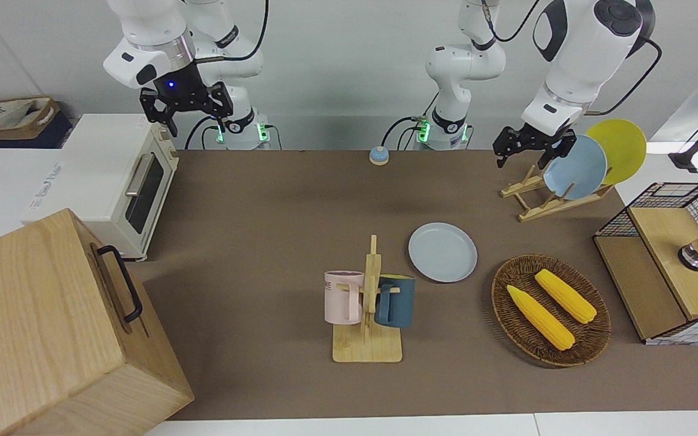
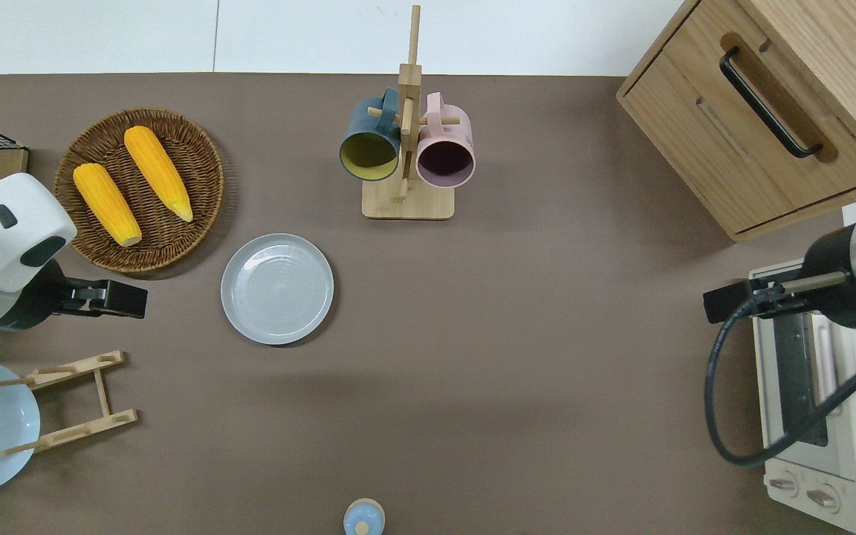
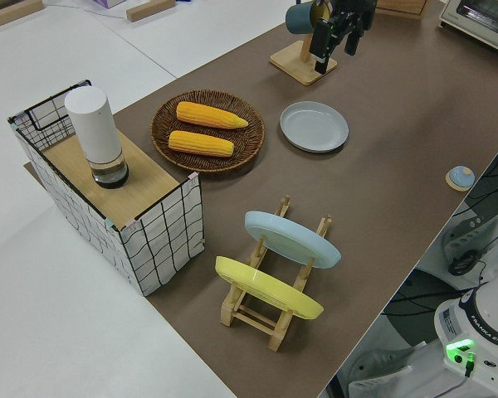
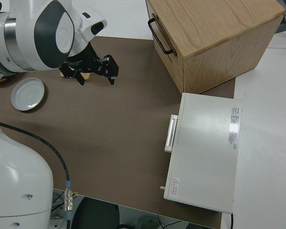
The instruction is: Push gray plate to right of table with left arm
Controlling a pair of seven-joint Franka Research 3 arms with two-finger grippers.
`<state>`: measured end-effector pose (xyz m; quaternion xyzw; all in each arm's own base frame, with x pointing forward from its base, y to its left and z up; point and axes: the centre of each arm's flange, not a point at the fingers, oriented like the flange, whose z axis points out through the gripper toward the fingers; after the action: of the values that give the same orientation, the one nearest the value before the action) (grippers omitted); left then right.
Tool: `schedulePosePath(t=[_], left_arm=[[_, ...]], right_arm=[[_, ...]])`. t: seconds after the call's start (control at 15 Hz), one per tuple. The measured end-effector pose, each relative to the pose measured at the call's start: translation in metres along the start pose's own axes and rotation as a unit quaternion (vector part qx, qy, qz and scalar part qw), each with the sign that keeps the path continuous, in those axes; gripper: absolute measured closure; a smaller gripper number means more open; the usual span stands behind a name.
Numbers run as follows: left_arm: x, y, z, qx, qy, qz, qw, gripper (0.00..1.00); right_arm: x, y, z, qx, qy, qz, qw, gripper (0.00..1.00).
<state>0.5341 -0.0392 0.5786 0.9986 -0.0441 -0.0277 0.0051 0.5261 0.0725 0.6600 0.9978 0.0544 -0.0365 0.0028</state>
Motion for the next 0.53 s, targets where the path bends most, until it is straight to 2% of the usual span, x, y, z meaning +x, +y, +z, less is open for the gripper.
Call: schedulePosePath(t=[0.53], left_arm=[[-0.0001,-0.0007,0.0037,0.0,-0.004,-0.001,1.0,0.0]], right_arm=[[0.0,0.0,0.0,0.0,0.0,0.0,1.0,0.01]])
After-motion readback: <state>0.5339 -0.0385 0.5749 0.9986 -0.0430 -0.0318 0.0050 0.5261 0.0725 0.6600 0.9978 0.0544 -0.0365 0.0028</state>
